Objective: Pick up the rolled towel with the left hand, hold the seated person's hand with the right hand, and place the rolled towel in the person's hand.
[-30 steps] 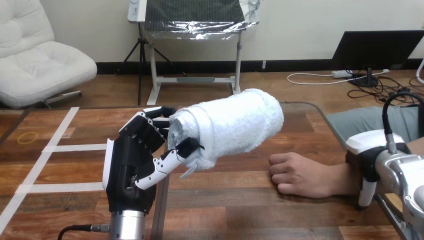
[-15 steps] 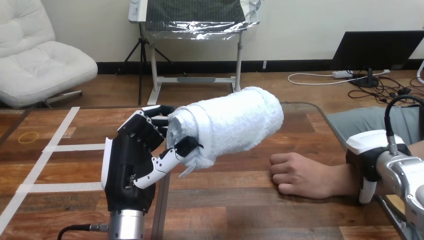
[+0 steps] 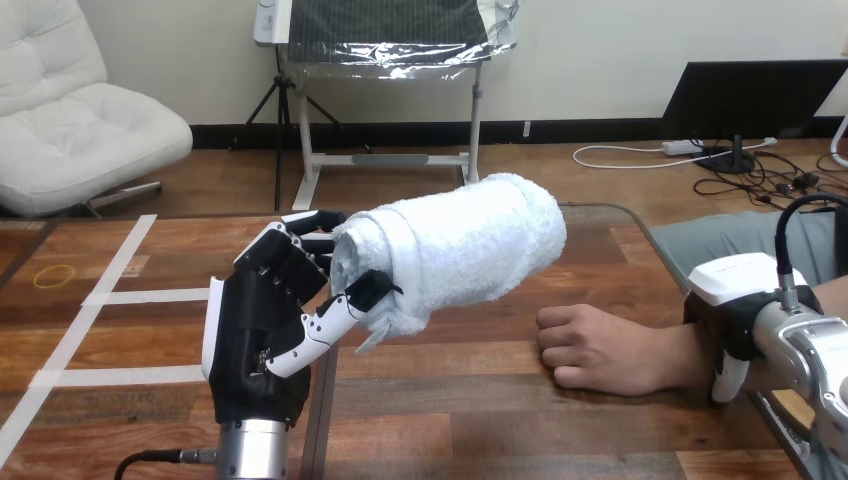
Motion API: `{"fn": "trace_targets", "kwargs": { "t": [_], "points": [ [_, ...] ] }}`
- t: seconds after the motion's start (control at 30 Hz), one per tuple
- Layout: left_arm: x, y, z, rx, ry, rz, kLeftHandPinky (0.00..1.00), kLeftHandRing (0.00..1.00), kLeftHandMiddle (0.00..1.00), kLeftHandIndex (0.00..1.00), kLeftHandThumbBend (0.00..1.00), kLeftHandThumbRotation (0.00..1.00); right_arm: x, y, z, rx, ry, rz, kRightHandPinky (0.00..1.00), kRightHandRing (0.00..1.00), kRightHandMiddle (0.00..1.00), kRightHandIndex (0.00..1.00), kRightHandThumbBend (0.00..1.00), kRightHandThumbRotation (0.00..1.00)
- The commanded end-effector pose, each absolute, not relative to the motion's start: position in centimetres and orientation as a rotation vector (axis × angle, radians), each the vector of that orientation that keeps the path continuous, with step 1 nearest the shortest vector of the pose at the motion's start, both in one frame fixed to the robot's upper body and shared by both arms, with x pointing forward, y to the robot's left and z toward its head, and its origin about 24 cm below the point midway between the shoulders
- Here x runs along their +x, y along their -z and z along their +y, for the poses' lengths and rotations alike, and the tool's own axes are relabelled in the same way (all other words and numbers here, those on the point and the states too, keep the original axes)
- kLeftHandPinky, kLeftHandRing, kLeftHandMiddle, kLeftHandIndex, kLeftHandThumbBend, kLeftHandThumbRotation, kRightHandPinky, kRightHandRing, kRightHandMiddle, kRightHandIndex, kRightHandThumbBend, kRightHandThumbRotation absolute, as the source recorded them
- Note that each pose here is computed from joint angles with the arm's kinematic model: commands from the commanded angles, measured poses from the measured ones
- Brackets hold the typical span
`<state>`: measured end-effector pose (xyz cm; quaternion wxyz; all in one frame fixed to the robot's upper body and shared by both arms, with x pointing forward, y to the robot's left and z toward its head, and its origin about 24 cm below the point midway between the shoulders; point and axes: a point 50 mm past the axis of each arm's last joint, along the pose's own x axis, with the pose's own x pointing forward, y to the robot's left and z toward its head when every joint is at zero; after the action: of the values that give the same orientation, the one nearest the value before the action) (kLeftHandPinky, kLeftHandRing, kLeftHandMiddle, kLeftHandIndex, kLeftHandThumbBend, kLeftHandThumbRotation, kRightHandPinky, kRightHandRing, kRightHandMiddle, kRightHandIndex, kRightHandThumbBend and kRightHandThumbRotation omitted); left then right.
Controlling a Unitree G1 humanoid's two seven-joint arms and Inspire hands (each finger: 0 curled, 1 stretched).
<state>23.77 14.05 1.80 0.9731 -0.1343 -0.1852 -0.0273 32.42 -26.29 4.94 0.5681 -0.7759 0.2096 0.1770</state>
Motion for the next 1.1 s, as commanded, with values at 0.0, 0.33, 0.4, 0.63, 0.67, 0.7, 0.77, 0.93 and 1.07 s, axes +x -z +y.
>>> {"fn": "trace_targets", "kwargs": {
  "t": [0.0, 0.33, 0.4, 0.63, 0.67, 0.7, 0.77, 0.93, 1.07],
  "points": [
    [24.8, -4.2, 13.2, -0.32, 0.056, -0.489, 0.45, 0.43, 0.46, 0.55, 0.54, 0.0, 33.0, -5.3, -25.4, -1.82, -0.404, 0.437, 0.11, 0.2, 0.32, 0.61, 0.72, 0.02],
    [24.9, -4.2, 13.2, -0.33, 0.055, -0.485, 0.46, 0.43, 0.45, 0.55, 0.55, 0.0, 33.0, -5.4, -25.7, -1.822, -0.39, 0.435, 0.1, 0.19, 0.32, 0.55, 0.68, 0.0],
    [25.0, -4.2, 13.2, -0.332, 0.055, -0.483, 0.46, 0.43, 0.45, 0.55, 0.55, 0.0, 33.0, -5.5, -25.7, -1.812, -0.381, 0.426, 0.1, 0.19, 0.32, 0.53, 0.67, 0.0],
    [25.0, -4.2, 13.2, -0.325, 0.049, -0.479, 0.46, 0.43, 0.45, 0.55, 0.55, 0.0, 32.9, -5.9, -25.9, -1.778, -0.35, 0.398, 0.1, 0.19, 0.31, 0.45, 0.64, 0.0],
    [25.0, -4.2, 13.2, -0.325, 0.048, -0.478, 0.46, 0.43, 0.45, 0.55, 0.55, 0.0, 32.8, -6.0, -26.0, -1.768, -0.342, 0.386, 0.1, 0.19, 0.31, 0.44, 0.64, 0.0],
    [25.0, -4.1, 13.2, -0.324, 0.047, -0.477, 0.46, 0.43, 0.45, 0.55, 0.55, 0.0, 32.8, -6.1, -26.0, -1.763, -0.336, 0.378, 0.1, 0.19, 0.31, 0.43, 0.64, 0.0],
    [25.0, -4.1, 13.2, -0.324, 0.047, -0.476, 0.46, 0.43, 0.45, 0.55, 0.56, 0.0, 32.7, -6.3, -26.1, -1.751, -0.326, 0.365, 0.1, 0.19, 0.3, 0.4, 0.64, 0.0],
    [25.1, -4.1, 13.2, -0.327, 0.048, -0.476, 0.46, 0.43, 0.45, 0.55, 0.56, 0.0, 32.7, -6.6, -26.2, -1.737, -0.305, 0.363, 0.09, 0.19, 0.3, 0.38, 0.63, 0.0],
    [25.1, -4.1, 13.3, -0.325, 0.047, -0.474, 0.46, 0.43, 0.45, 0.55, 0.56, 0.0, 32.7, -7.0, -26.3, -1.734, -0.283, 0.349, 0.1, 0.19, 0.31, 0.38, 0.63, 0.0]
  ]
}}
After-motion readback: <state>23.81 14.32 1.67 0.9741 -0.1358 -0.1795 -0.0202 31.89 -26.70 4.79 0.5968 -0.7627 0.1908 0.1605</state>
